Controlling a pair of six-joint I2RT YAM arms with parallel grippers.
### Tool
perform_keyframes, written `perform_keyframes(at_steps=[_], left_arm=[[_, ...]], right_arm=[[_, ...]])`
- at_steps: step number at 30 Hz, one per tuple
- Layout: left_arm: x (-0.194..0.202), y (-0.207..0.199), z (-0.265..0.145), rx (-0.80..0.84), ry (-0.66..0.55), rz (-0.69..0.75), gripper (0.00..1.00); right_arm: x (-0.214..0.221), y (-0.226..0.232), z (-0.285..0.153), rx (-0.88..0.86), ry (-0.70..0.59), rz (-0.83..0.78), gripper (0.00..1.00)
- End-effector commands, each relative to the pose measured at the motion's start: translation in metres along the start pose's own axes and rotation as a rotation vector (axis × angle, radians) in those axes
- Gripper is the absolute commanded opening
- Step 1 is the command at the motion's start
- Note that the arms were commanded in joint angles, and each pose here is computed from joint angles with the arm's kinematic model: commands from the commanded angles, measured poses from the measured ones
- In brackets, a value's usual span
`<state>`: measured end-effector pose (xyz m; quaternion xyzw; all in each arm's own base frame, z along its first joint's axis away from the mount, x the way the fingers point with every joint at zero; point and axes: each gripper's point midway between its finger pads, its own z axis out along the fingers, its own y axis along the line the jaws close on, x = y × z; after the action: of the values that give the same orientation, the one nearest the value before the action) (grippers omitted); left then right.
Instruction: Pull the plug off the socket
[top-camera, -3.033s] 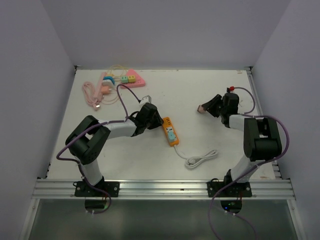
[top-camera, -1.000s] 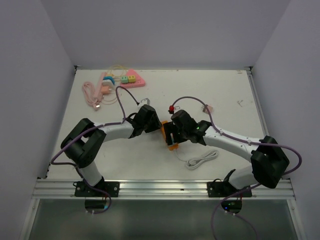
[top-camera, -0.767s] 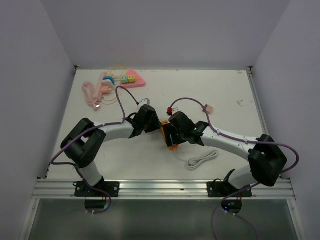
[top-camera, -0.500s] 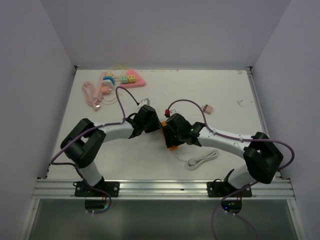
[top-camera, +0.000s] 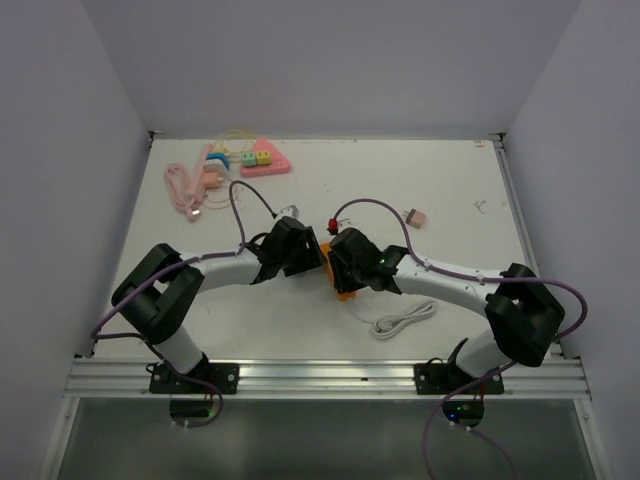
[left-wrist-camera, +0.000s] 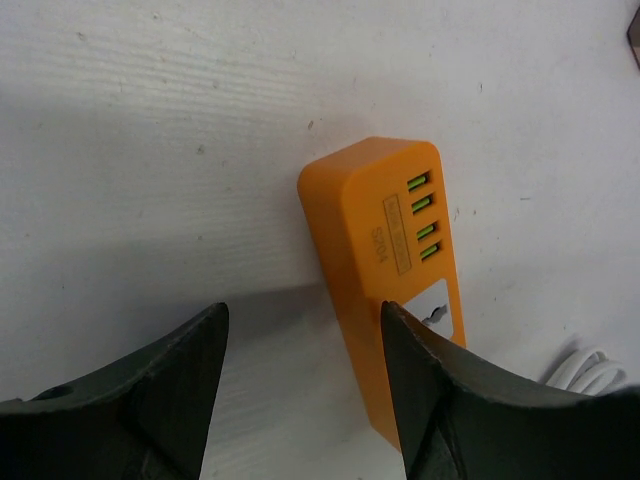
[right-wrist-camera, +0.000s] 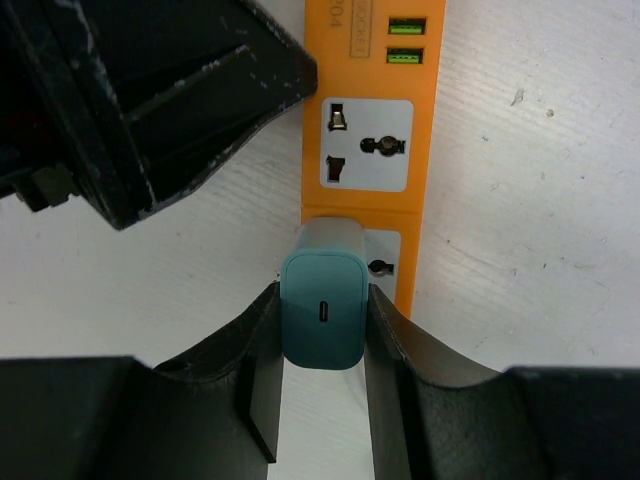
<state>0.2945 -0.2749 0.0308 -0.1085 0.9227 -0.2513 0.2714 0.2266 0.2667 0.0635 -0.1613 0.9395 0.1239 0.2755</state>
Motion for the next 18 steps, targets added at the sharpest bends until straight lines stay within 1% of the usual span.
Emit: perform_keyframes(at_steps=[1, 5, 9, 12, 15, 17, 18], left_arm=[[0.012, -0.003, -0.010, 0.030, 0.032, 0.002, 0.67], [0.022, -0.014, -0.009, 0.086, 0.064, -0.002, 0.67], [0.034, -0.018, 0.000, 0.084, 0.093, 0.017, 0.66], [0.042, -0.015, 0.007, 0.076, 0.116, 0.017, 0.63], [0.048, -0.006, 0.012, 0.044, 0.131, 0.005, 0.56], [0.056, 0.004, 0.015, 0.012, 0.149, -0.005, 0.50], [0.060, 0.009, 0.017, 0.000, 0.159, -0.017, 0.44]], right_arm=[[-0.019, 0.001, 0.002, 0.011, -0.075, 0.010, 0.00], [-0.016, 0.000, 0.005, 0.013, -0.068, 0.010, 0.00], [-0.014, 0.001, 0.007, 0.008, -0.062, 0.007, 0.00], [-0.014, 0.001, 0.006, 0.006, -0.065, 0.007, 0.00], [-0.016, 0.001, 0.003, 0.000, -0.076, 0.011, 0.00], [-0.019, 0.003, 0.001, -0.010, -0.087, 0.017, 0.00], [-0.021, 0.004, -0.001, -0.015, -0.094, 0.019, 0.00]])
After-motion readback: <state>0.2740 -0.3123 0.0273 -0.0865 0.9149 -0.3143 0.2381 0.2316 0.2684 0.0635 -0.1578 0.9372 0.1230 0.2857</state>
